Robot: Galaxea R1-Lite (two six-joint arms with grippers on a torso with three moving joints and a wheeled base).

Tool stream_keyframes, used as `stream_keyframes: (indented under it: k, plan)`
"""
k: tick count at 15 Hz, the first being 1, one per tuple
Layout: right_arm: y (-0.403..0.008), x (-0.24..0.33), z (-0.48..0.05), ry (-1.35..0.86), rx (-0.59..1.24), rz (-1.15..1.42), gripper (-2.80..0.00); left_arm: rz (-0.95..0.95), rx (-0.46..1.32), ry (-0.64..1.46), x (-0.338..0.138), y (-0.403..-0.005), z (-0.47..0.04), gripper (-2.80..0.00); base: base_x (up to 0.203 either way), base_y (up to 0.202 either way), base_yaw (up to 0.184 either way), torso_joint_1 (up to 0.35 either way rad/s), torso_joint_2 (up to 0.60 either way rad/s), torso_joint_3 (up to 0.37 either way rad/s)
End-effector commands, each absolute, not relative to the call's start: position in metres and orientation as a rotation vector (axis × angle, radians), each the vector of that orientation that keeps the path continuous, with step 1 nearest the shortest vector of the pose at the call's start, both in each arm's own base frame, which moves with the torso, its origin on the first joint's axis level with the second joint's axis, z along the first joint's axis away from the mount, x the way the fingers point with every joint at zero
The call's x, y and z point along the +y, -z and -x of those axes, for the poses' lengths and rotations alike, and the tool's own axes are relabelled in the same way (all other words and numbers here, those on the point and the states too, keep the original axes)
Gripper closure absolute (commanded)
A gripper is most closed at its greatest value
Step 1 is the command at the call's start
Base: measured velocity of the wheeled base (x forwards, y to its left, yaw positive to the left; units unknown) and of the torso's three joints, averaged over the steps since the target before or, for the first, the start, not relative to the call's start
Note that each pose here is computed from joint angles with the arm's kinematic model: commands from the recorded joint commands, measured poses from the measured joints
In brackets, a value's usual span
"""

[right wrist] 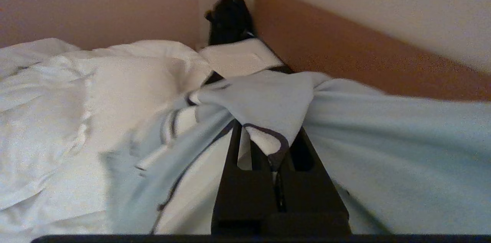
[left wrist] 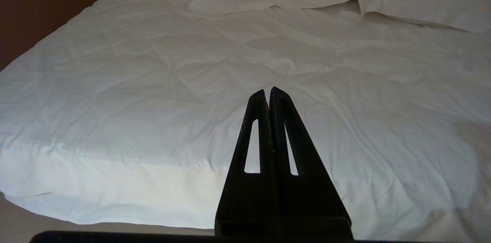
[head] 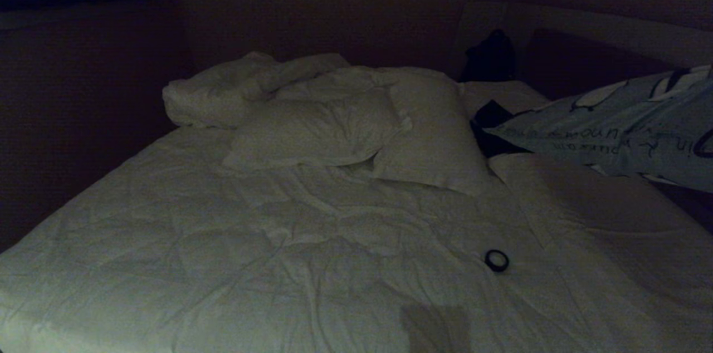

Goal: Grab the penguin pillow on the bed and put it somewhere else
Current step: Move to the head of the bed, then place the pillow at the bedside

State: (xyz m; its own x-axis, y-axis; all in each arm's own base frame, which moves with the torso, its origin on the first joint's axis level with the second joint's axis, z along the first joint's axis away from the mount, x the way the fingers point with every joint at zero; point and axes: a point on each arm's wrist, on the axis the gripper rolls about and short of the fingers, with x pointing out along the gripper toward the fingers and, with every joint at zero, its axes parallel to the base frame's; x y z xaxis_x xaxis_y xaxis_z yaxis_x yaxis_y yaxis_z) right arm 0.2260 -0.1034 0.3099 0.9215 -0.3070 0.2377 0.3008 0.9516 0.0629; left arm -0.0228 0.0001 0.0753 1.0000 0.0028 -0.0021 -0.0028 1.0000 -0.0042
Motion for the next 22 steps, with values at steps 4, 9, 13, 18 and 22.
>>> stream_keyframes:
  k: [4,9,13,18,22]
  plan:
    - [-0.279,-0.16,-0.271,0.252,-0.15,-0.227,0.0,0.005,0.003,-0.003,0.0,-0.075,0.023,0.0,0.0,0.0,0.0,0.0,0.0,0.0]
    - [-0.263,-0.184,-0.287,0.292,-0.099,-0.274,0.0,0.005,0.003,-0.003,0.0,-0.075,0.023,0.0,0.0,0.0,0.0,0.0,0.0,0.0]
    - [-0.256,-0.196,-0.296,0.316,-0.09,-0.281,0.0,0.005,0.003,-0.003,0.0,-0.075,0.023,0.0,0.0,0.0,0.0,0.0,0.0,0.0]
    - [-0.259,-0.204,-0.299,0.373,-0.116,-0.285,0.0,0.005,0.003,-0.003,0.0,-0.075,0.023,0.0,0.0,0.0,0.0,0.0,0.0,0.0]
    - [-0.246,-0.218,-0.307,0.422,-0.098,-0.29,0.0,0.005,0.003,-0.003,0.0,-0.075,0.023,0.0,0.0,0.0,0.0,0.0,0.0,0.0]
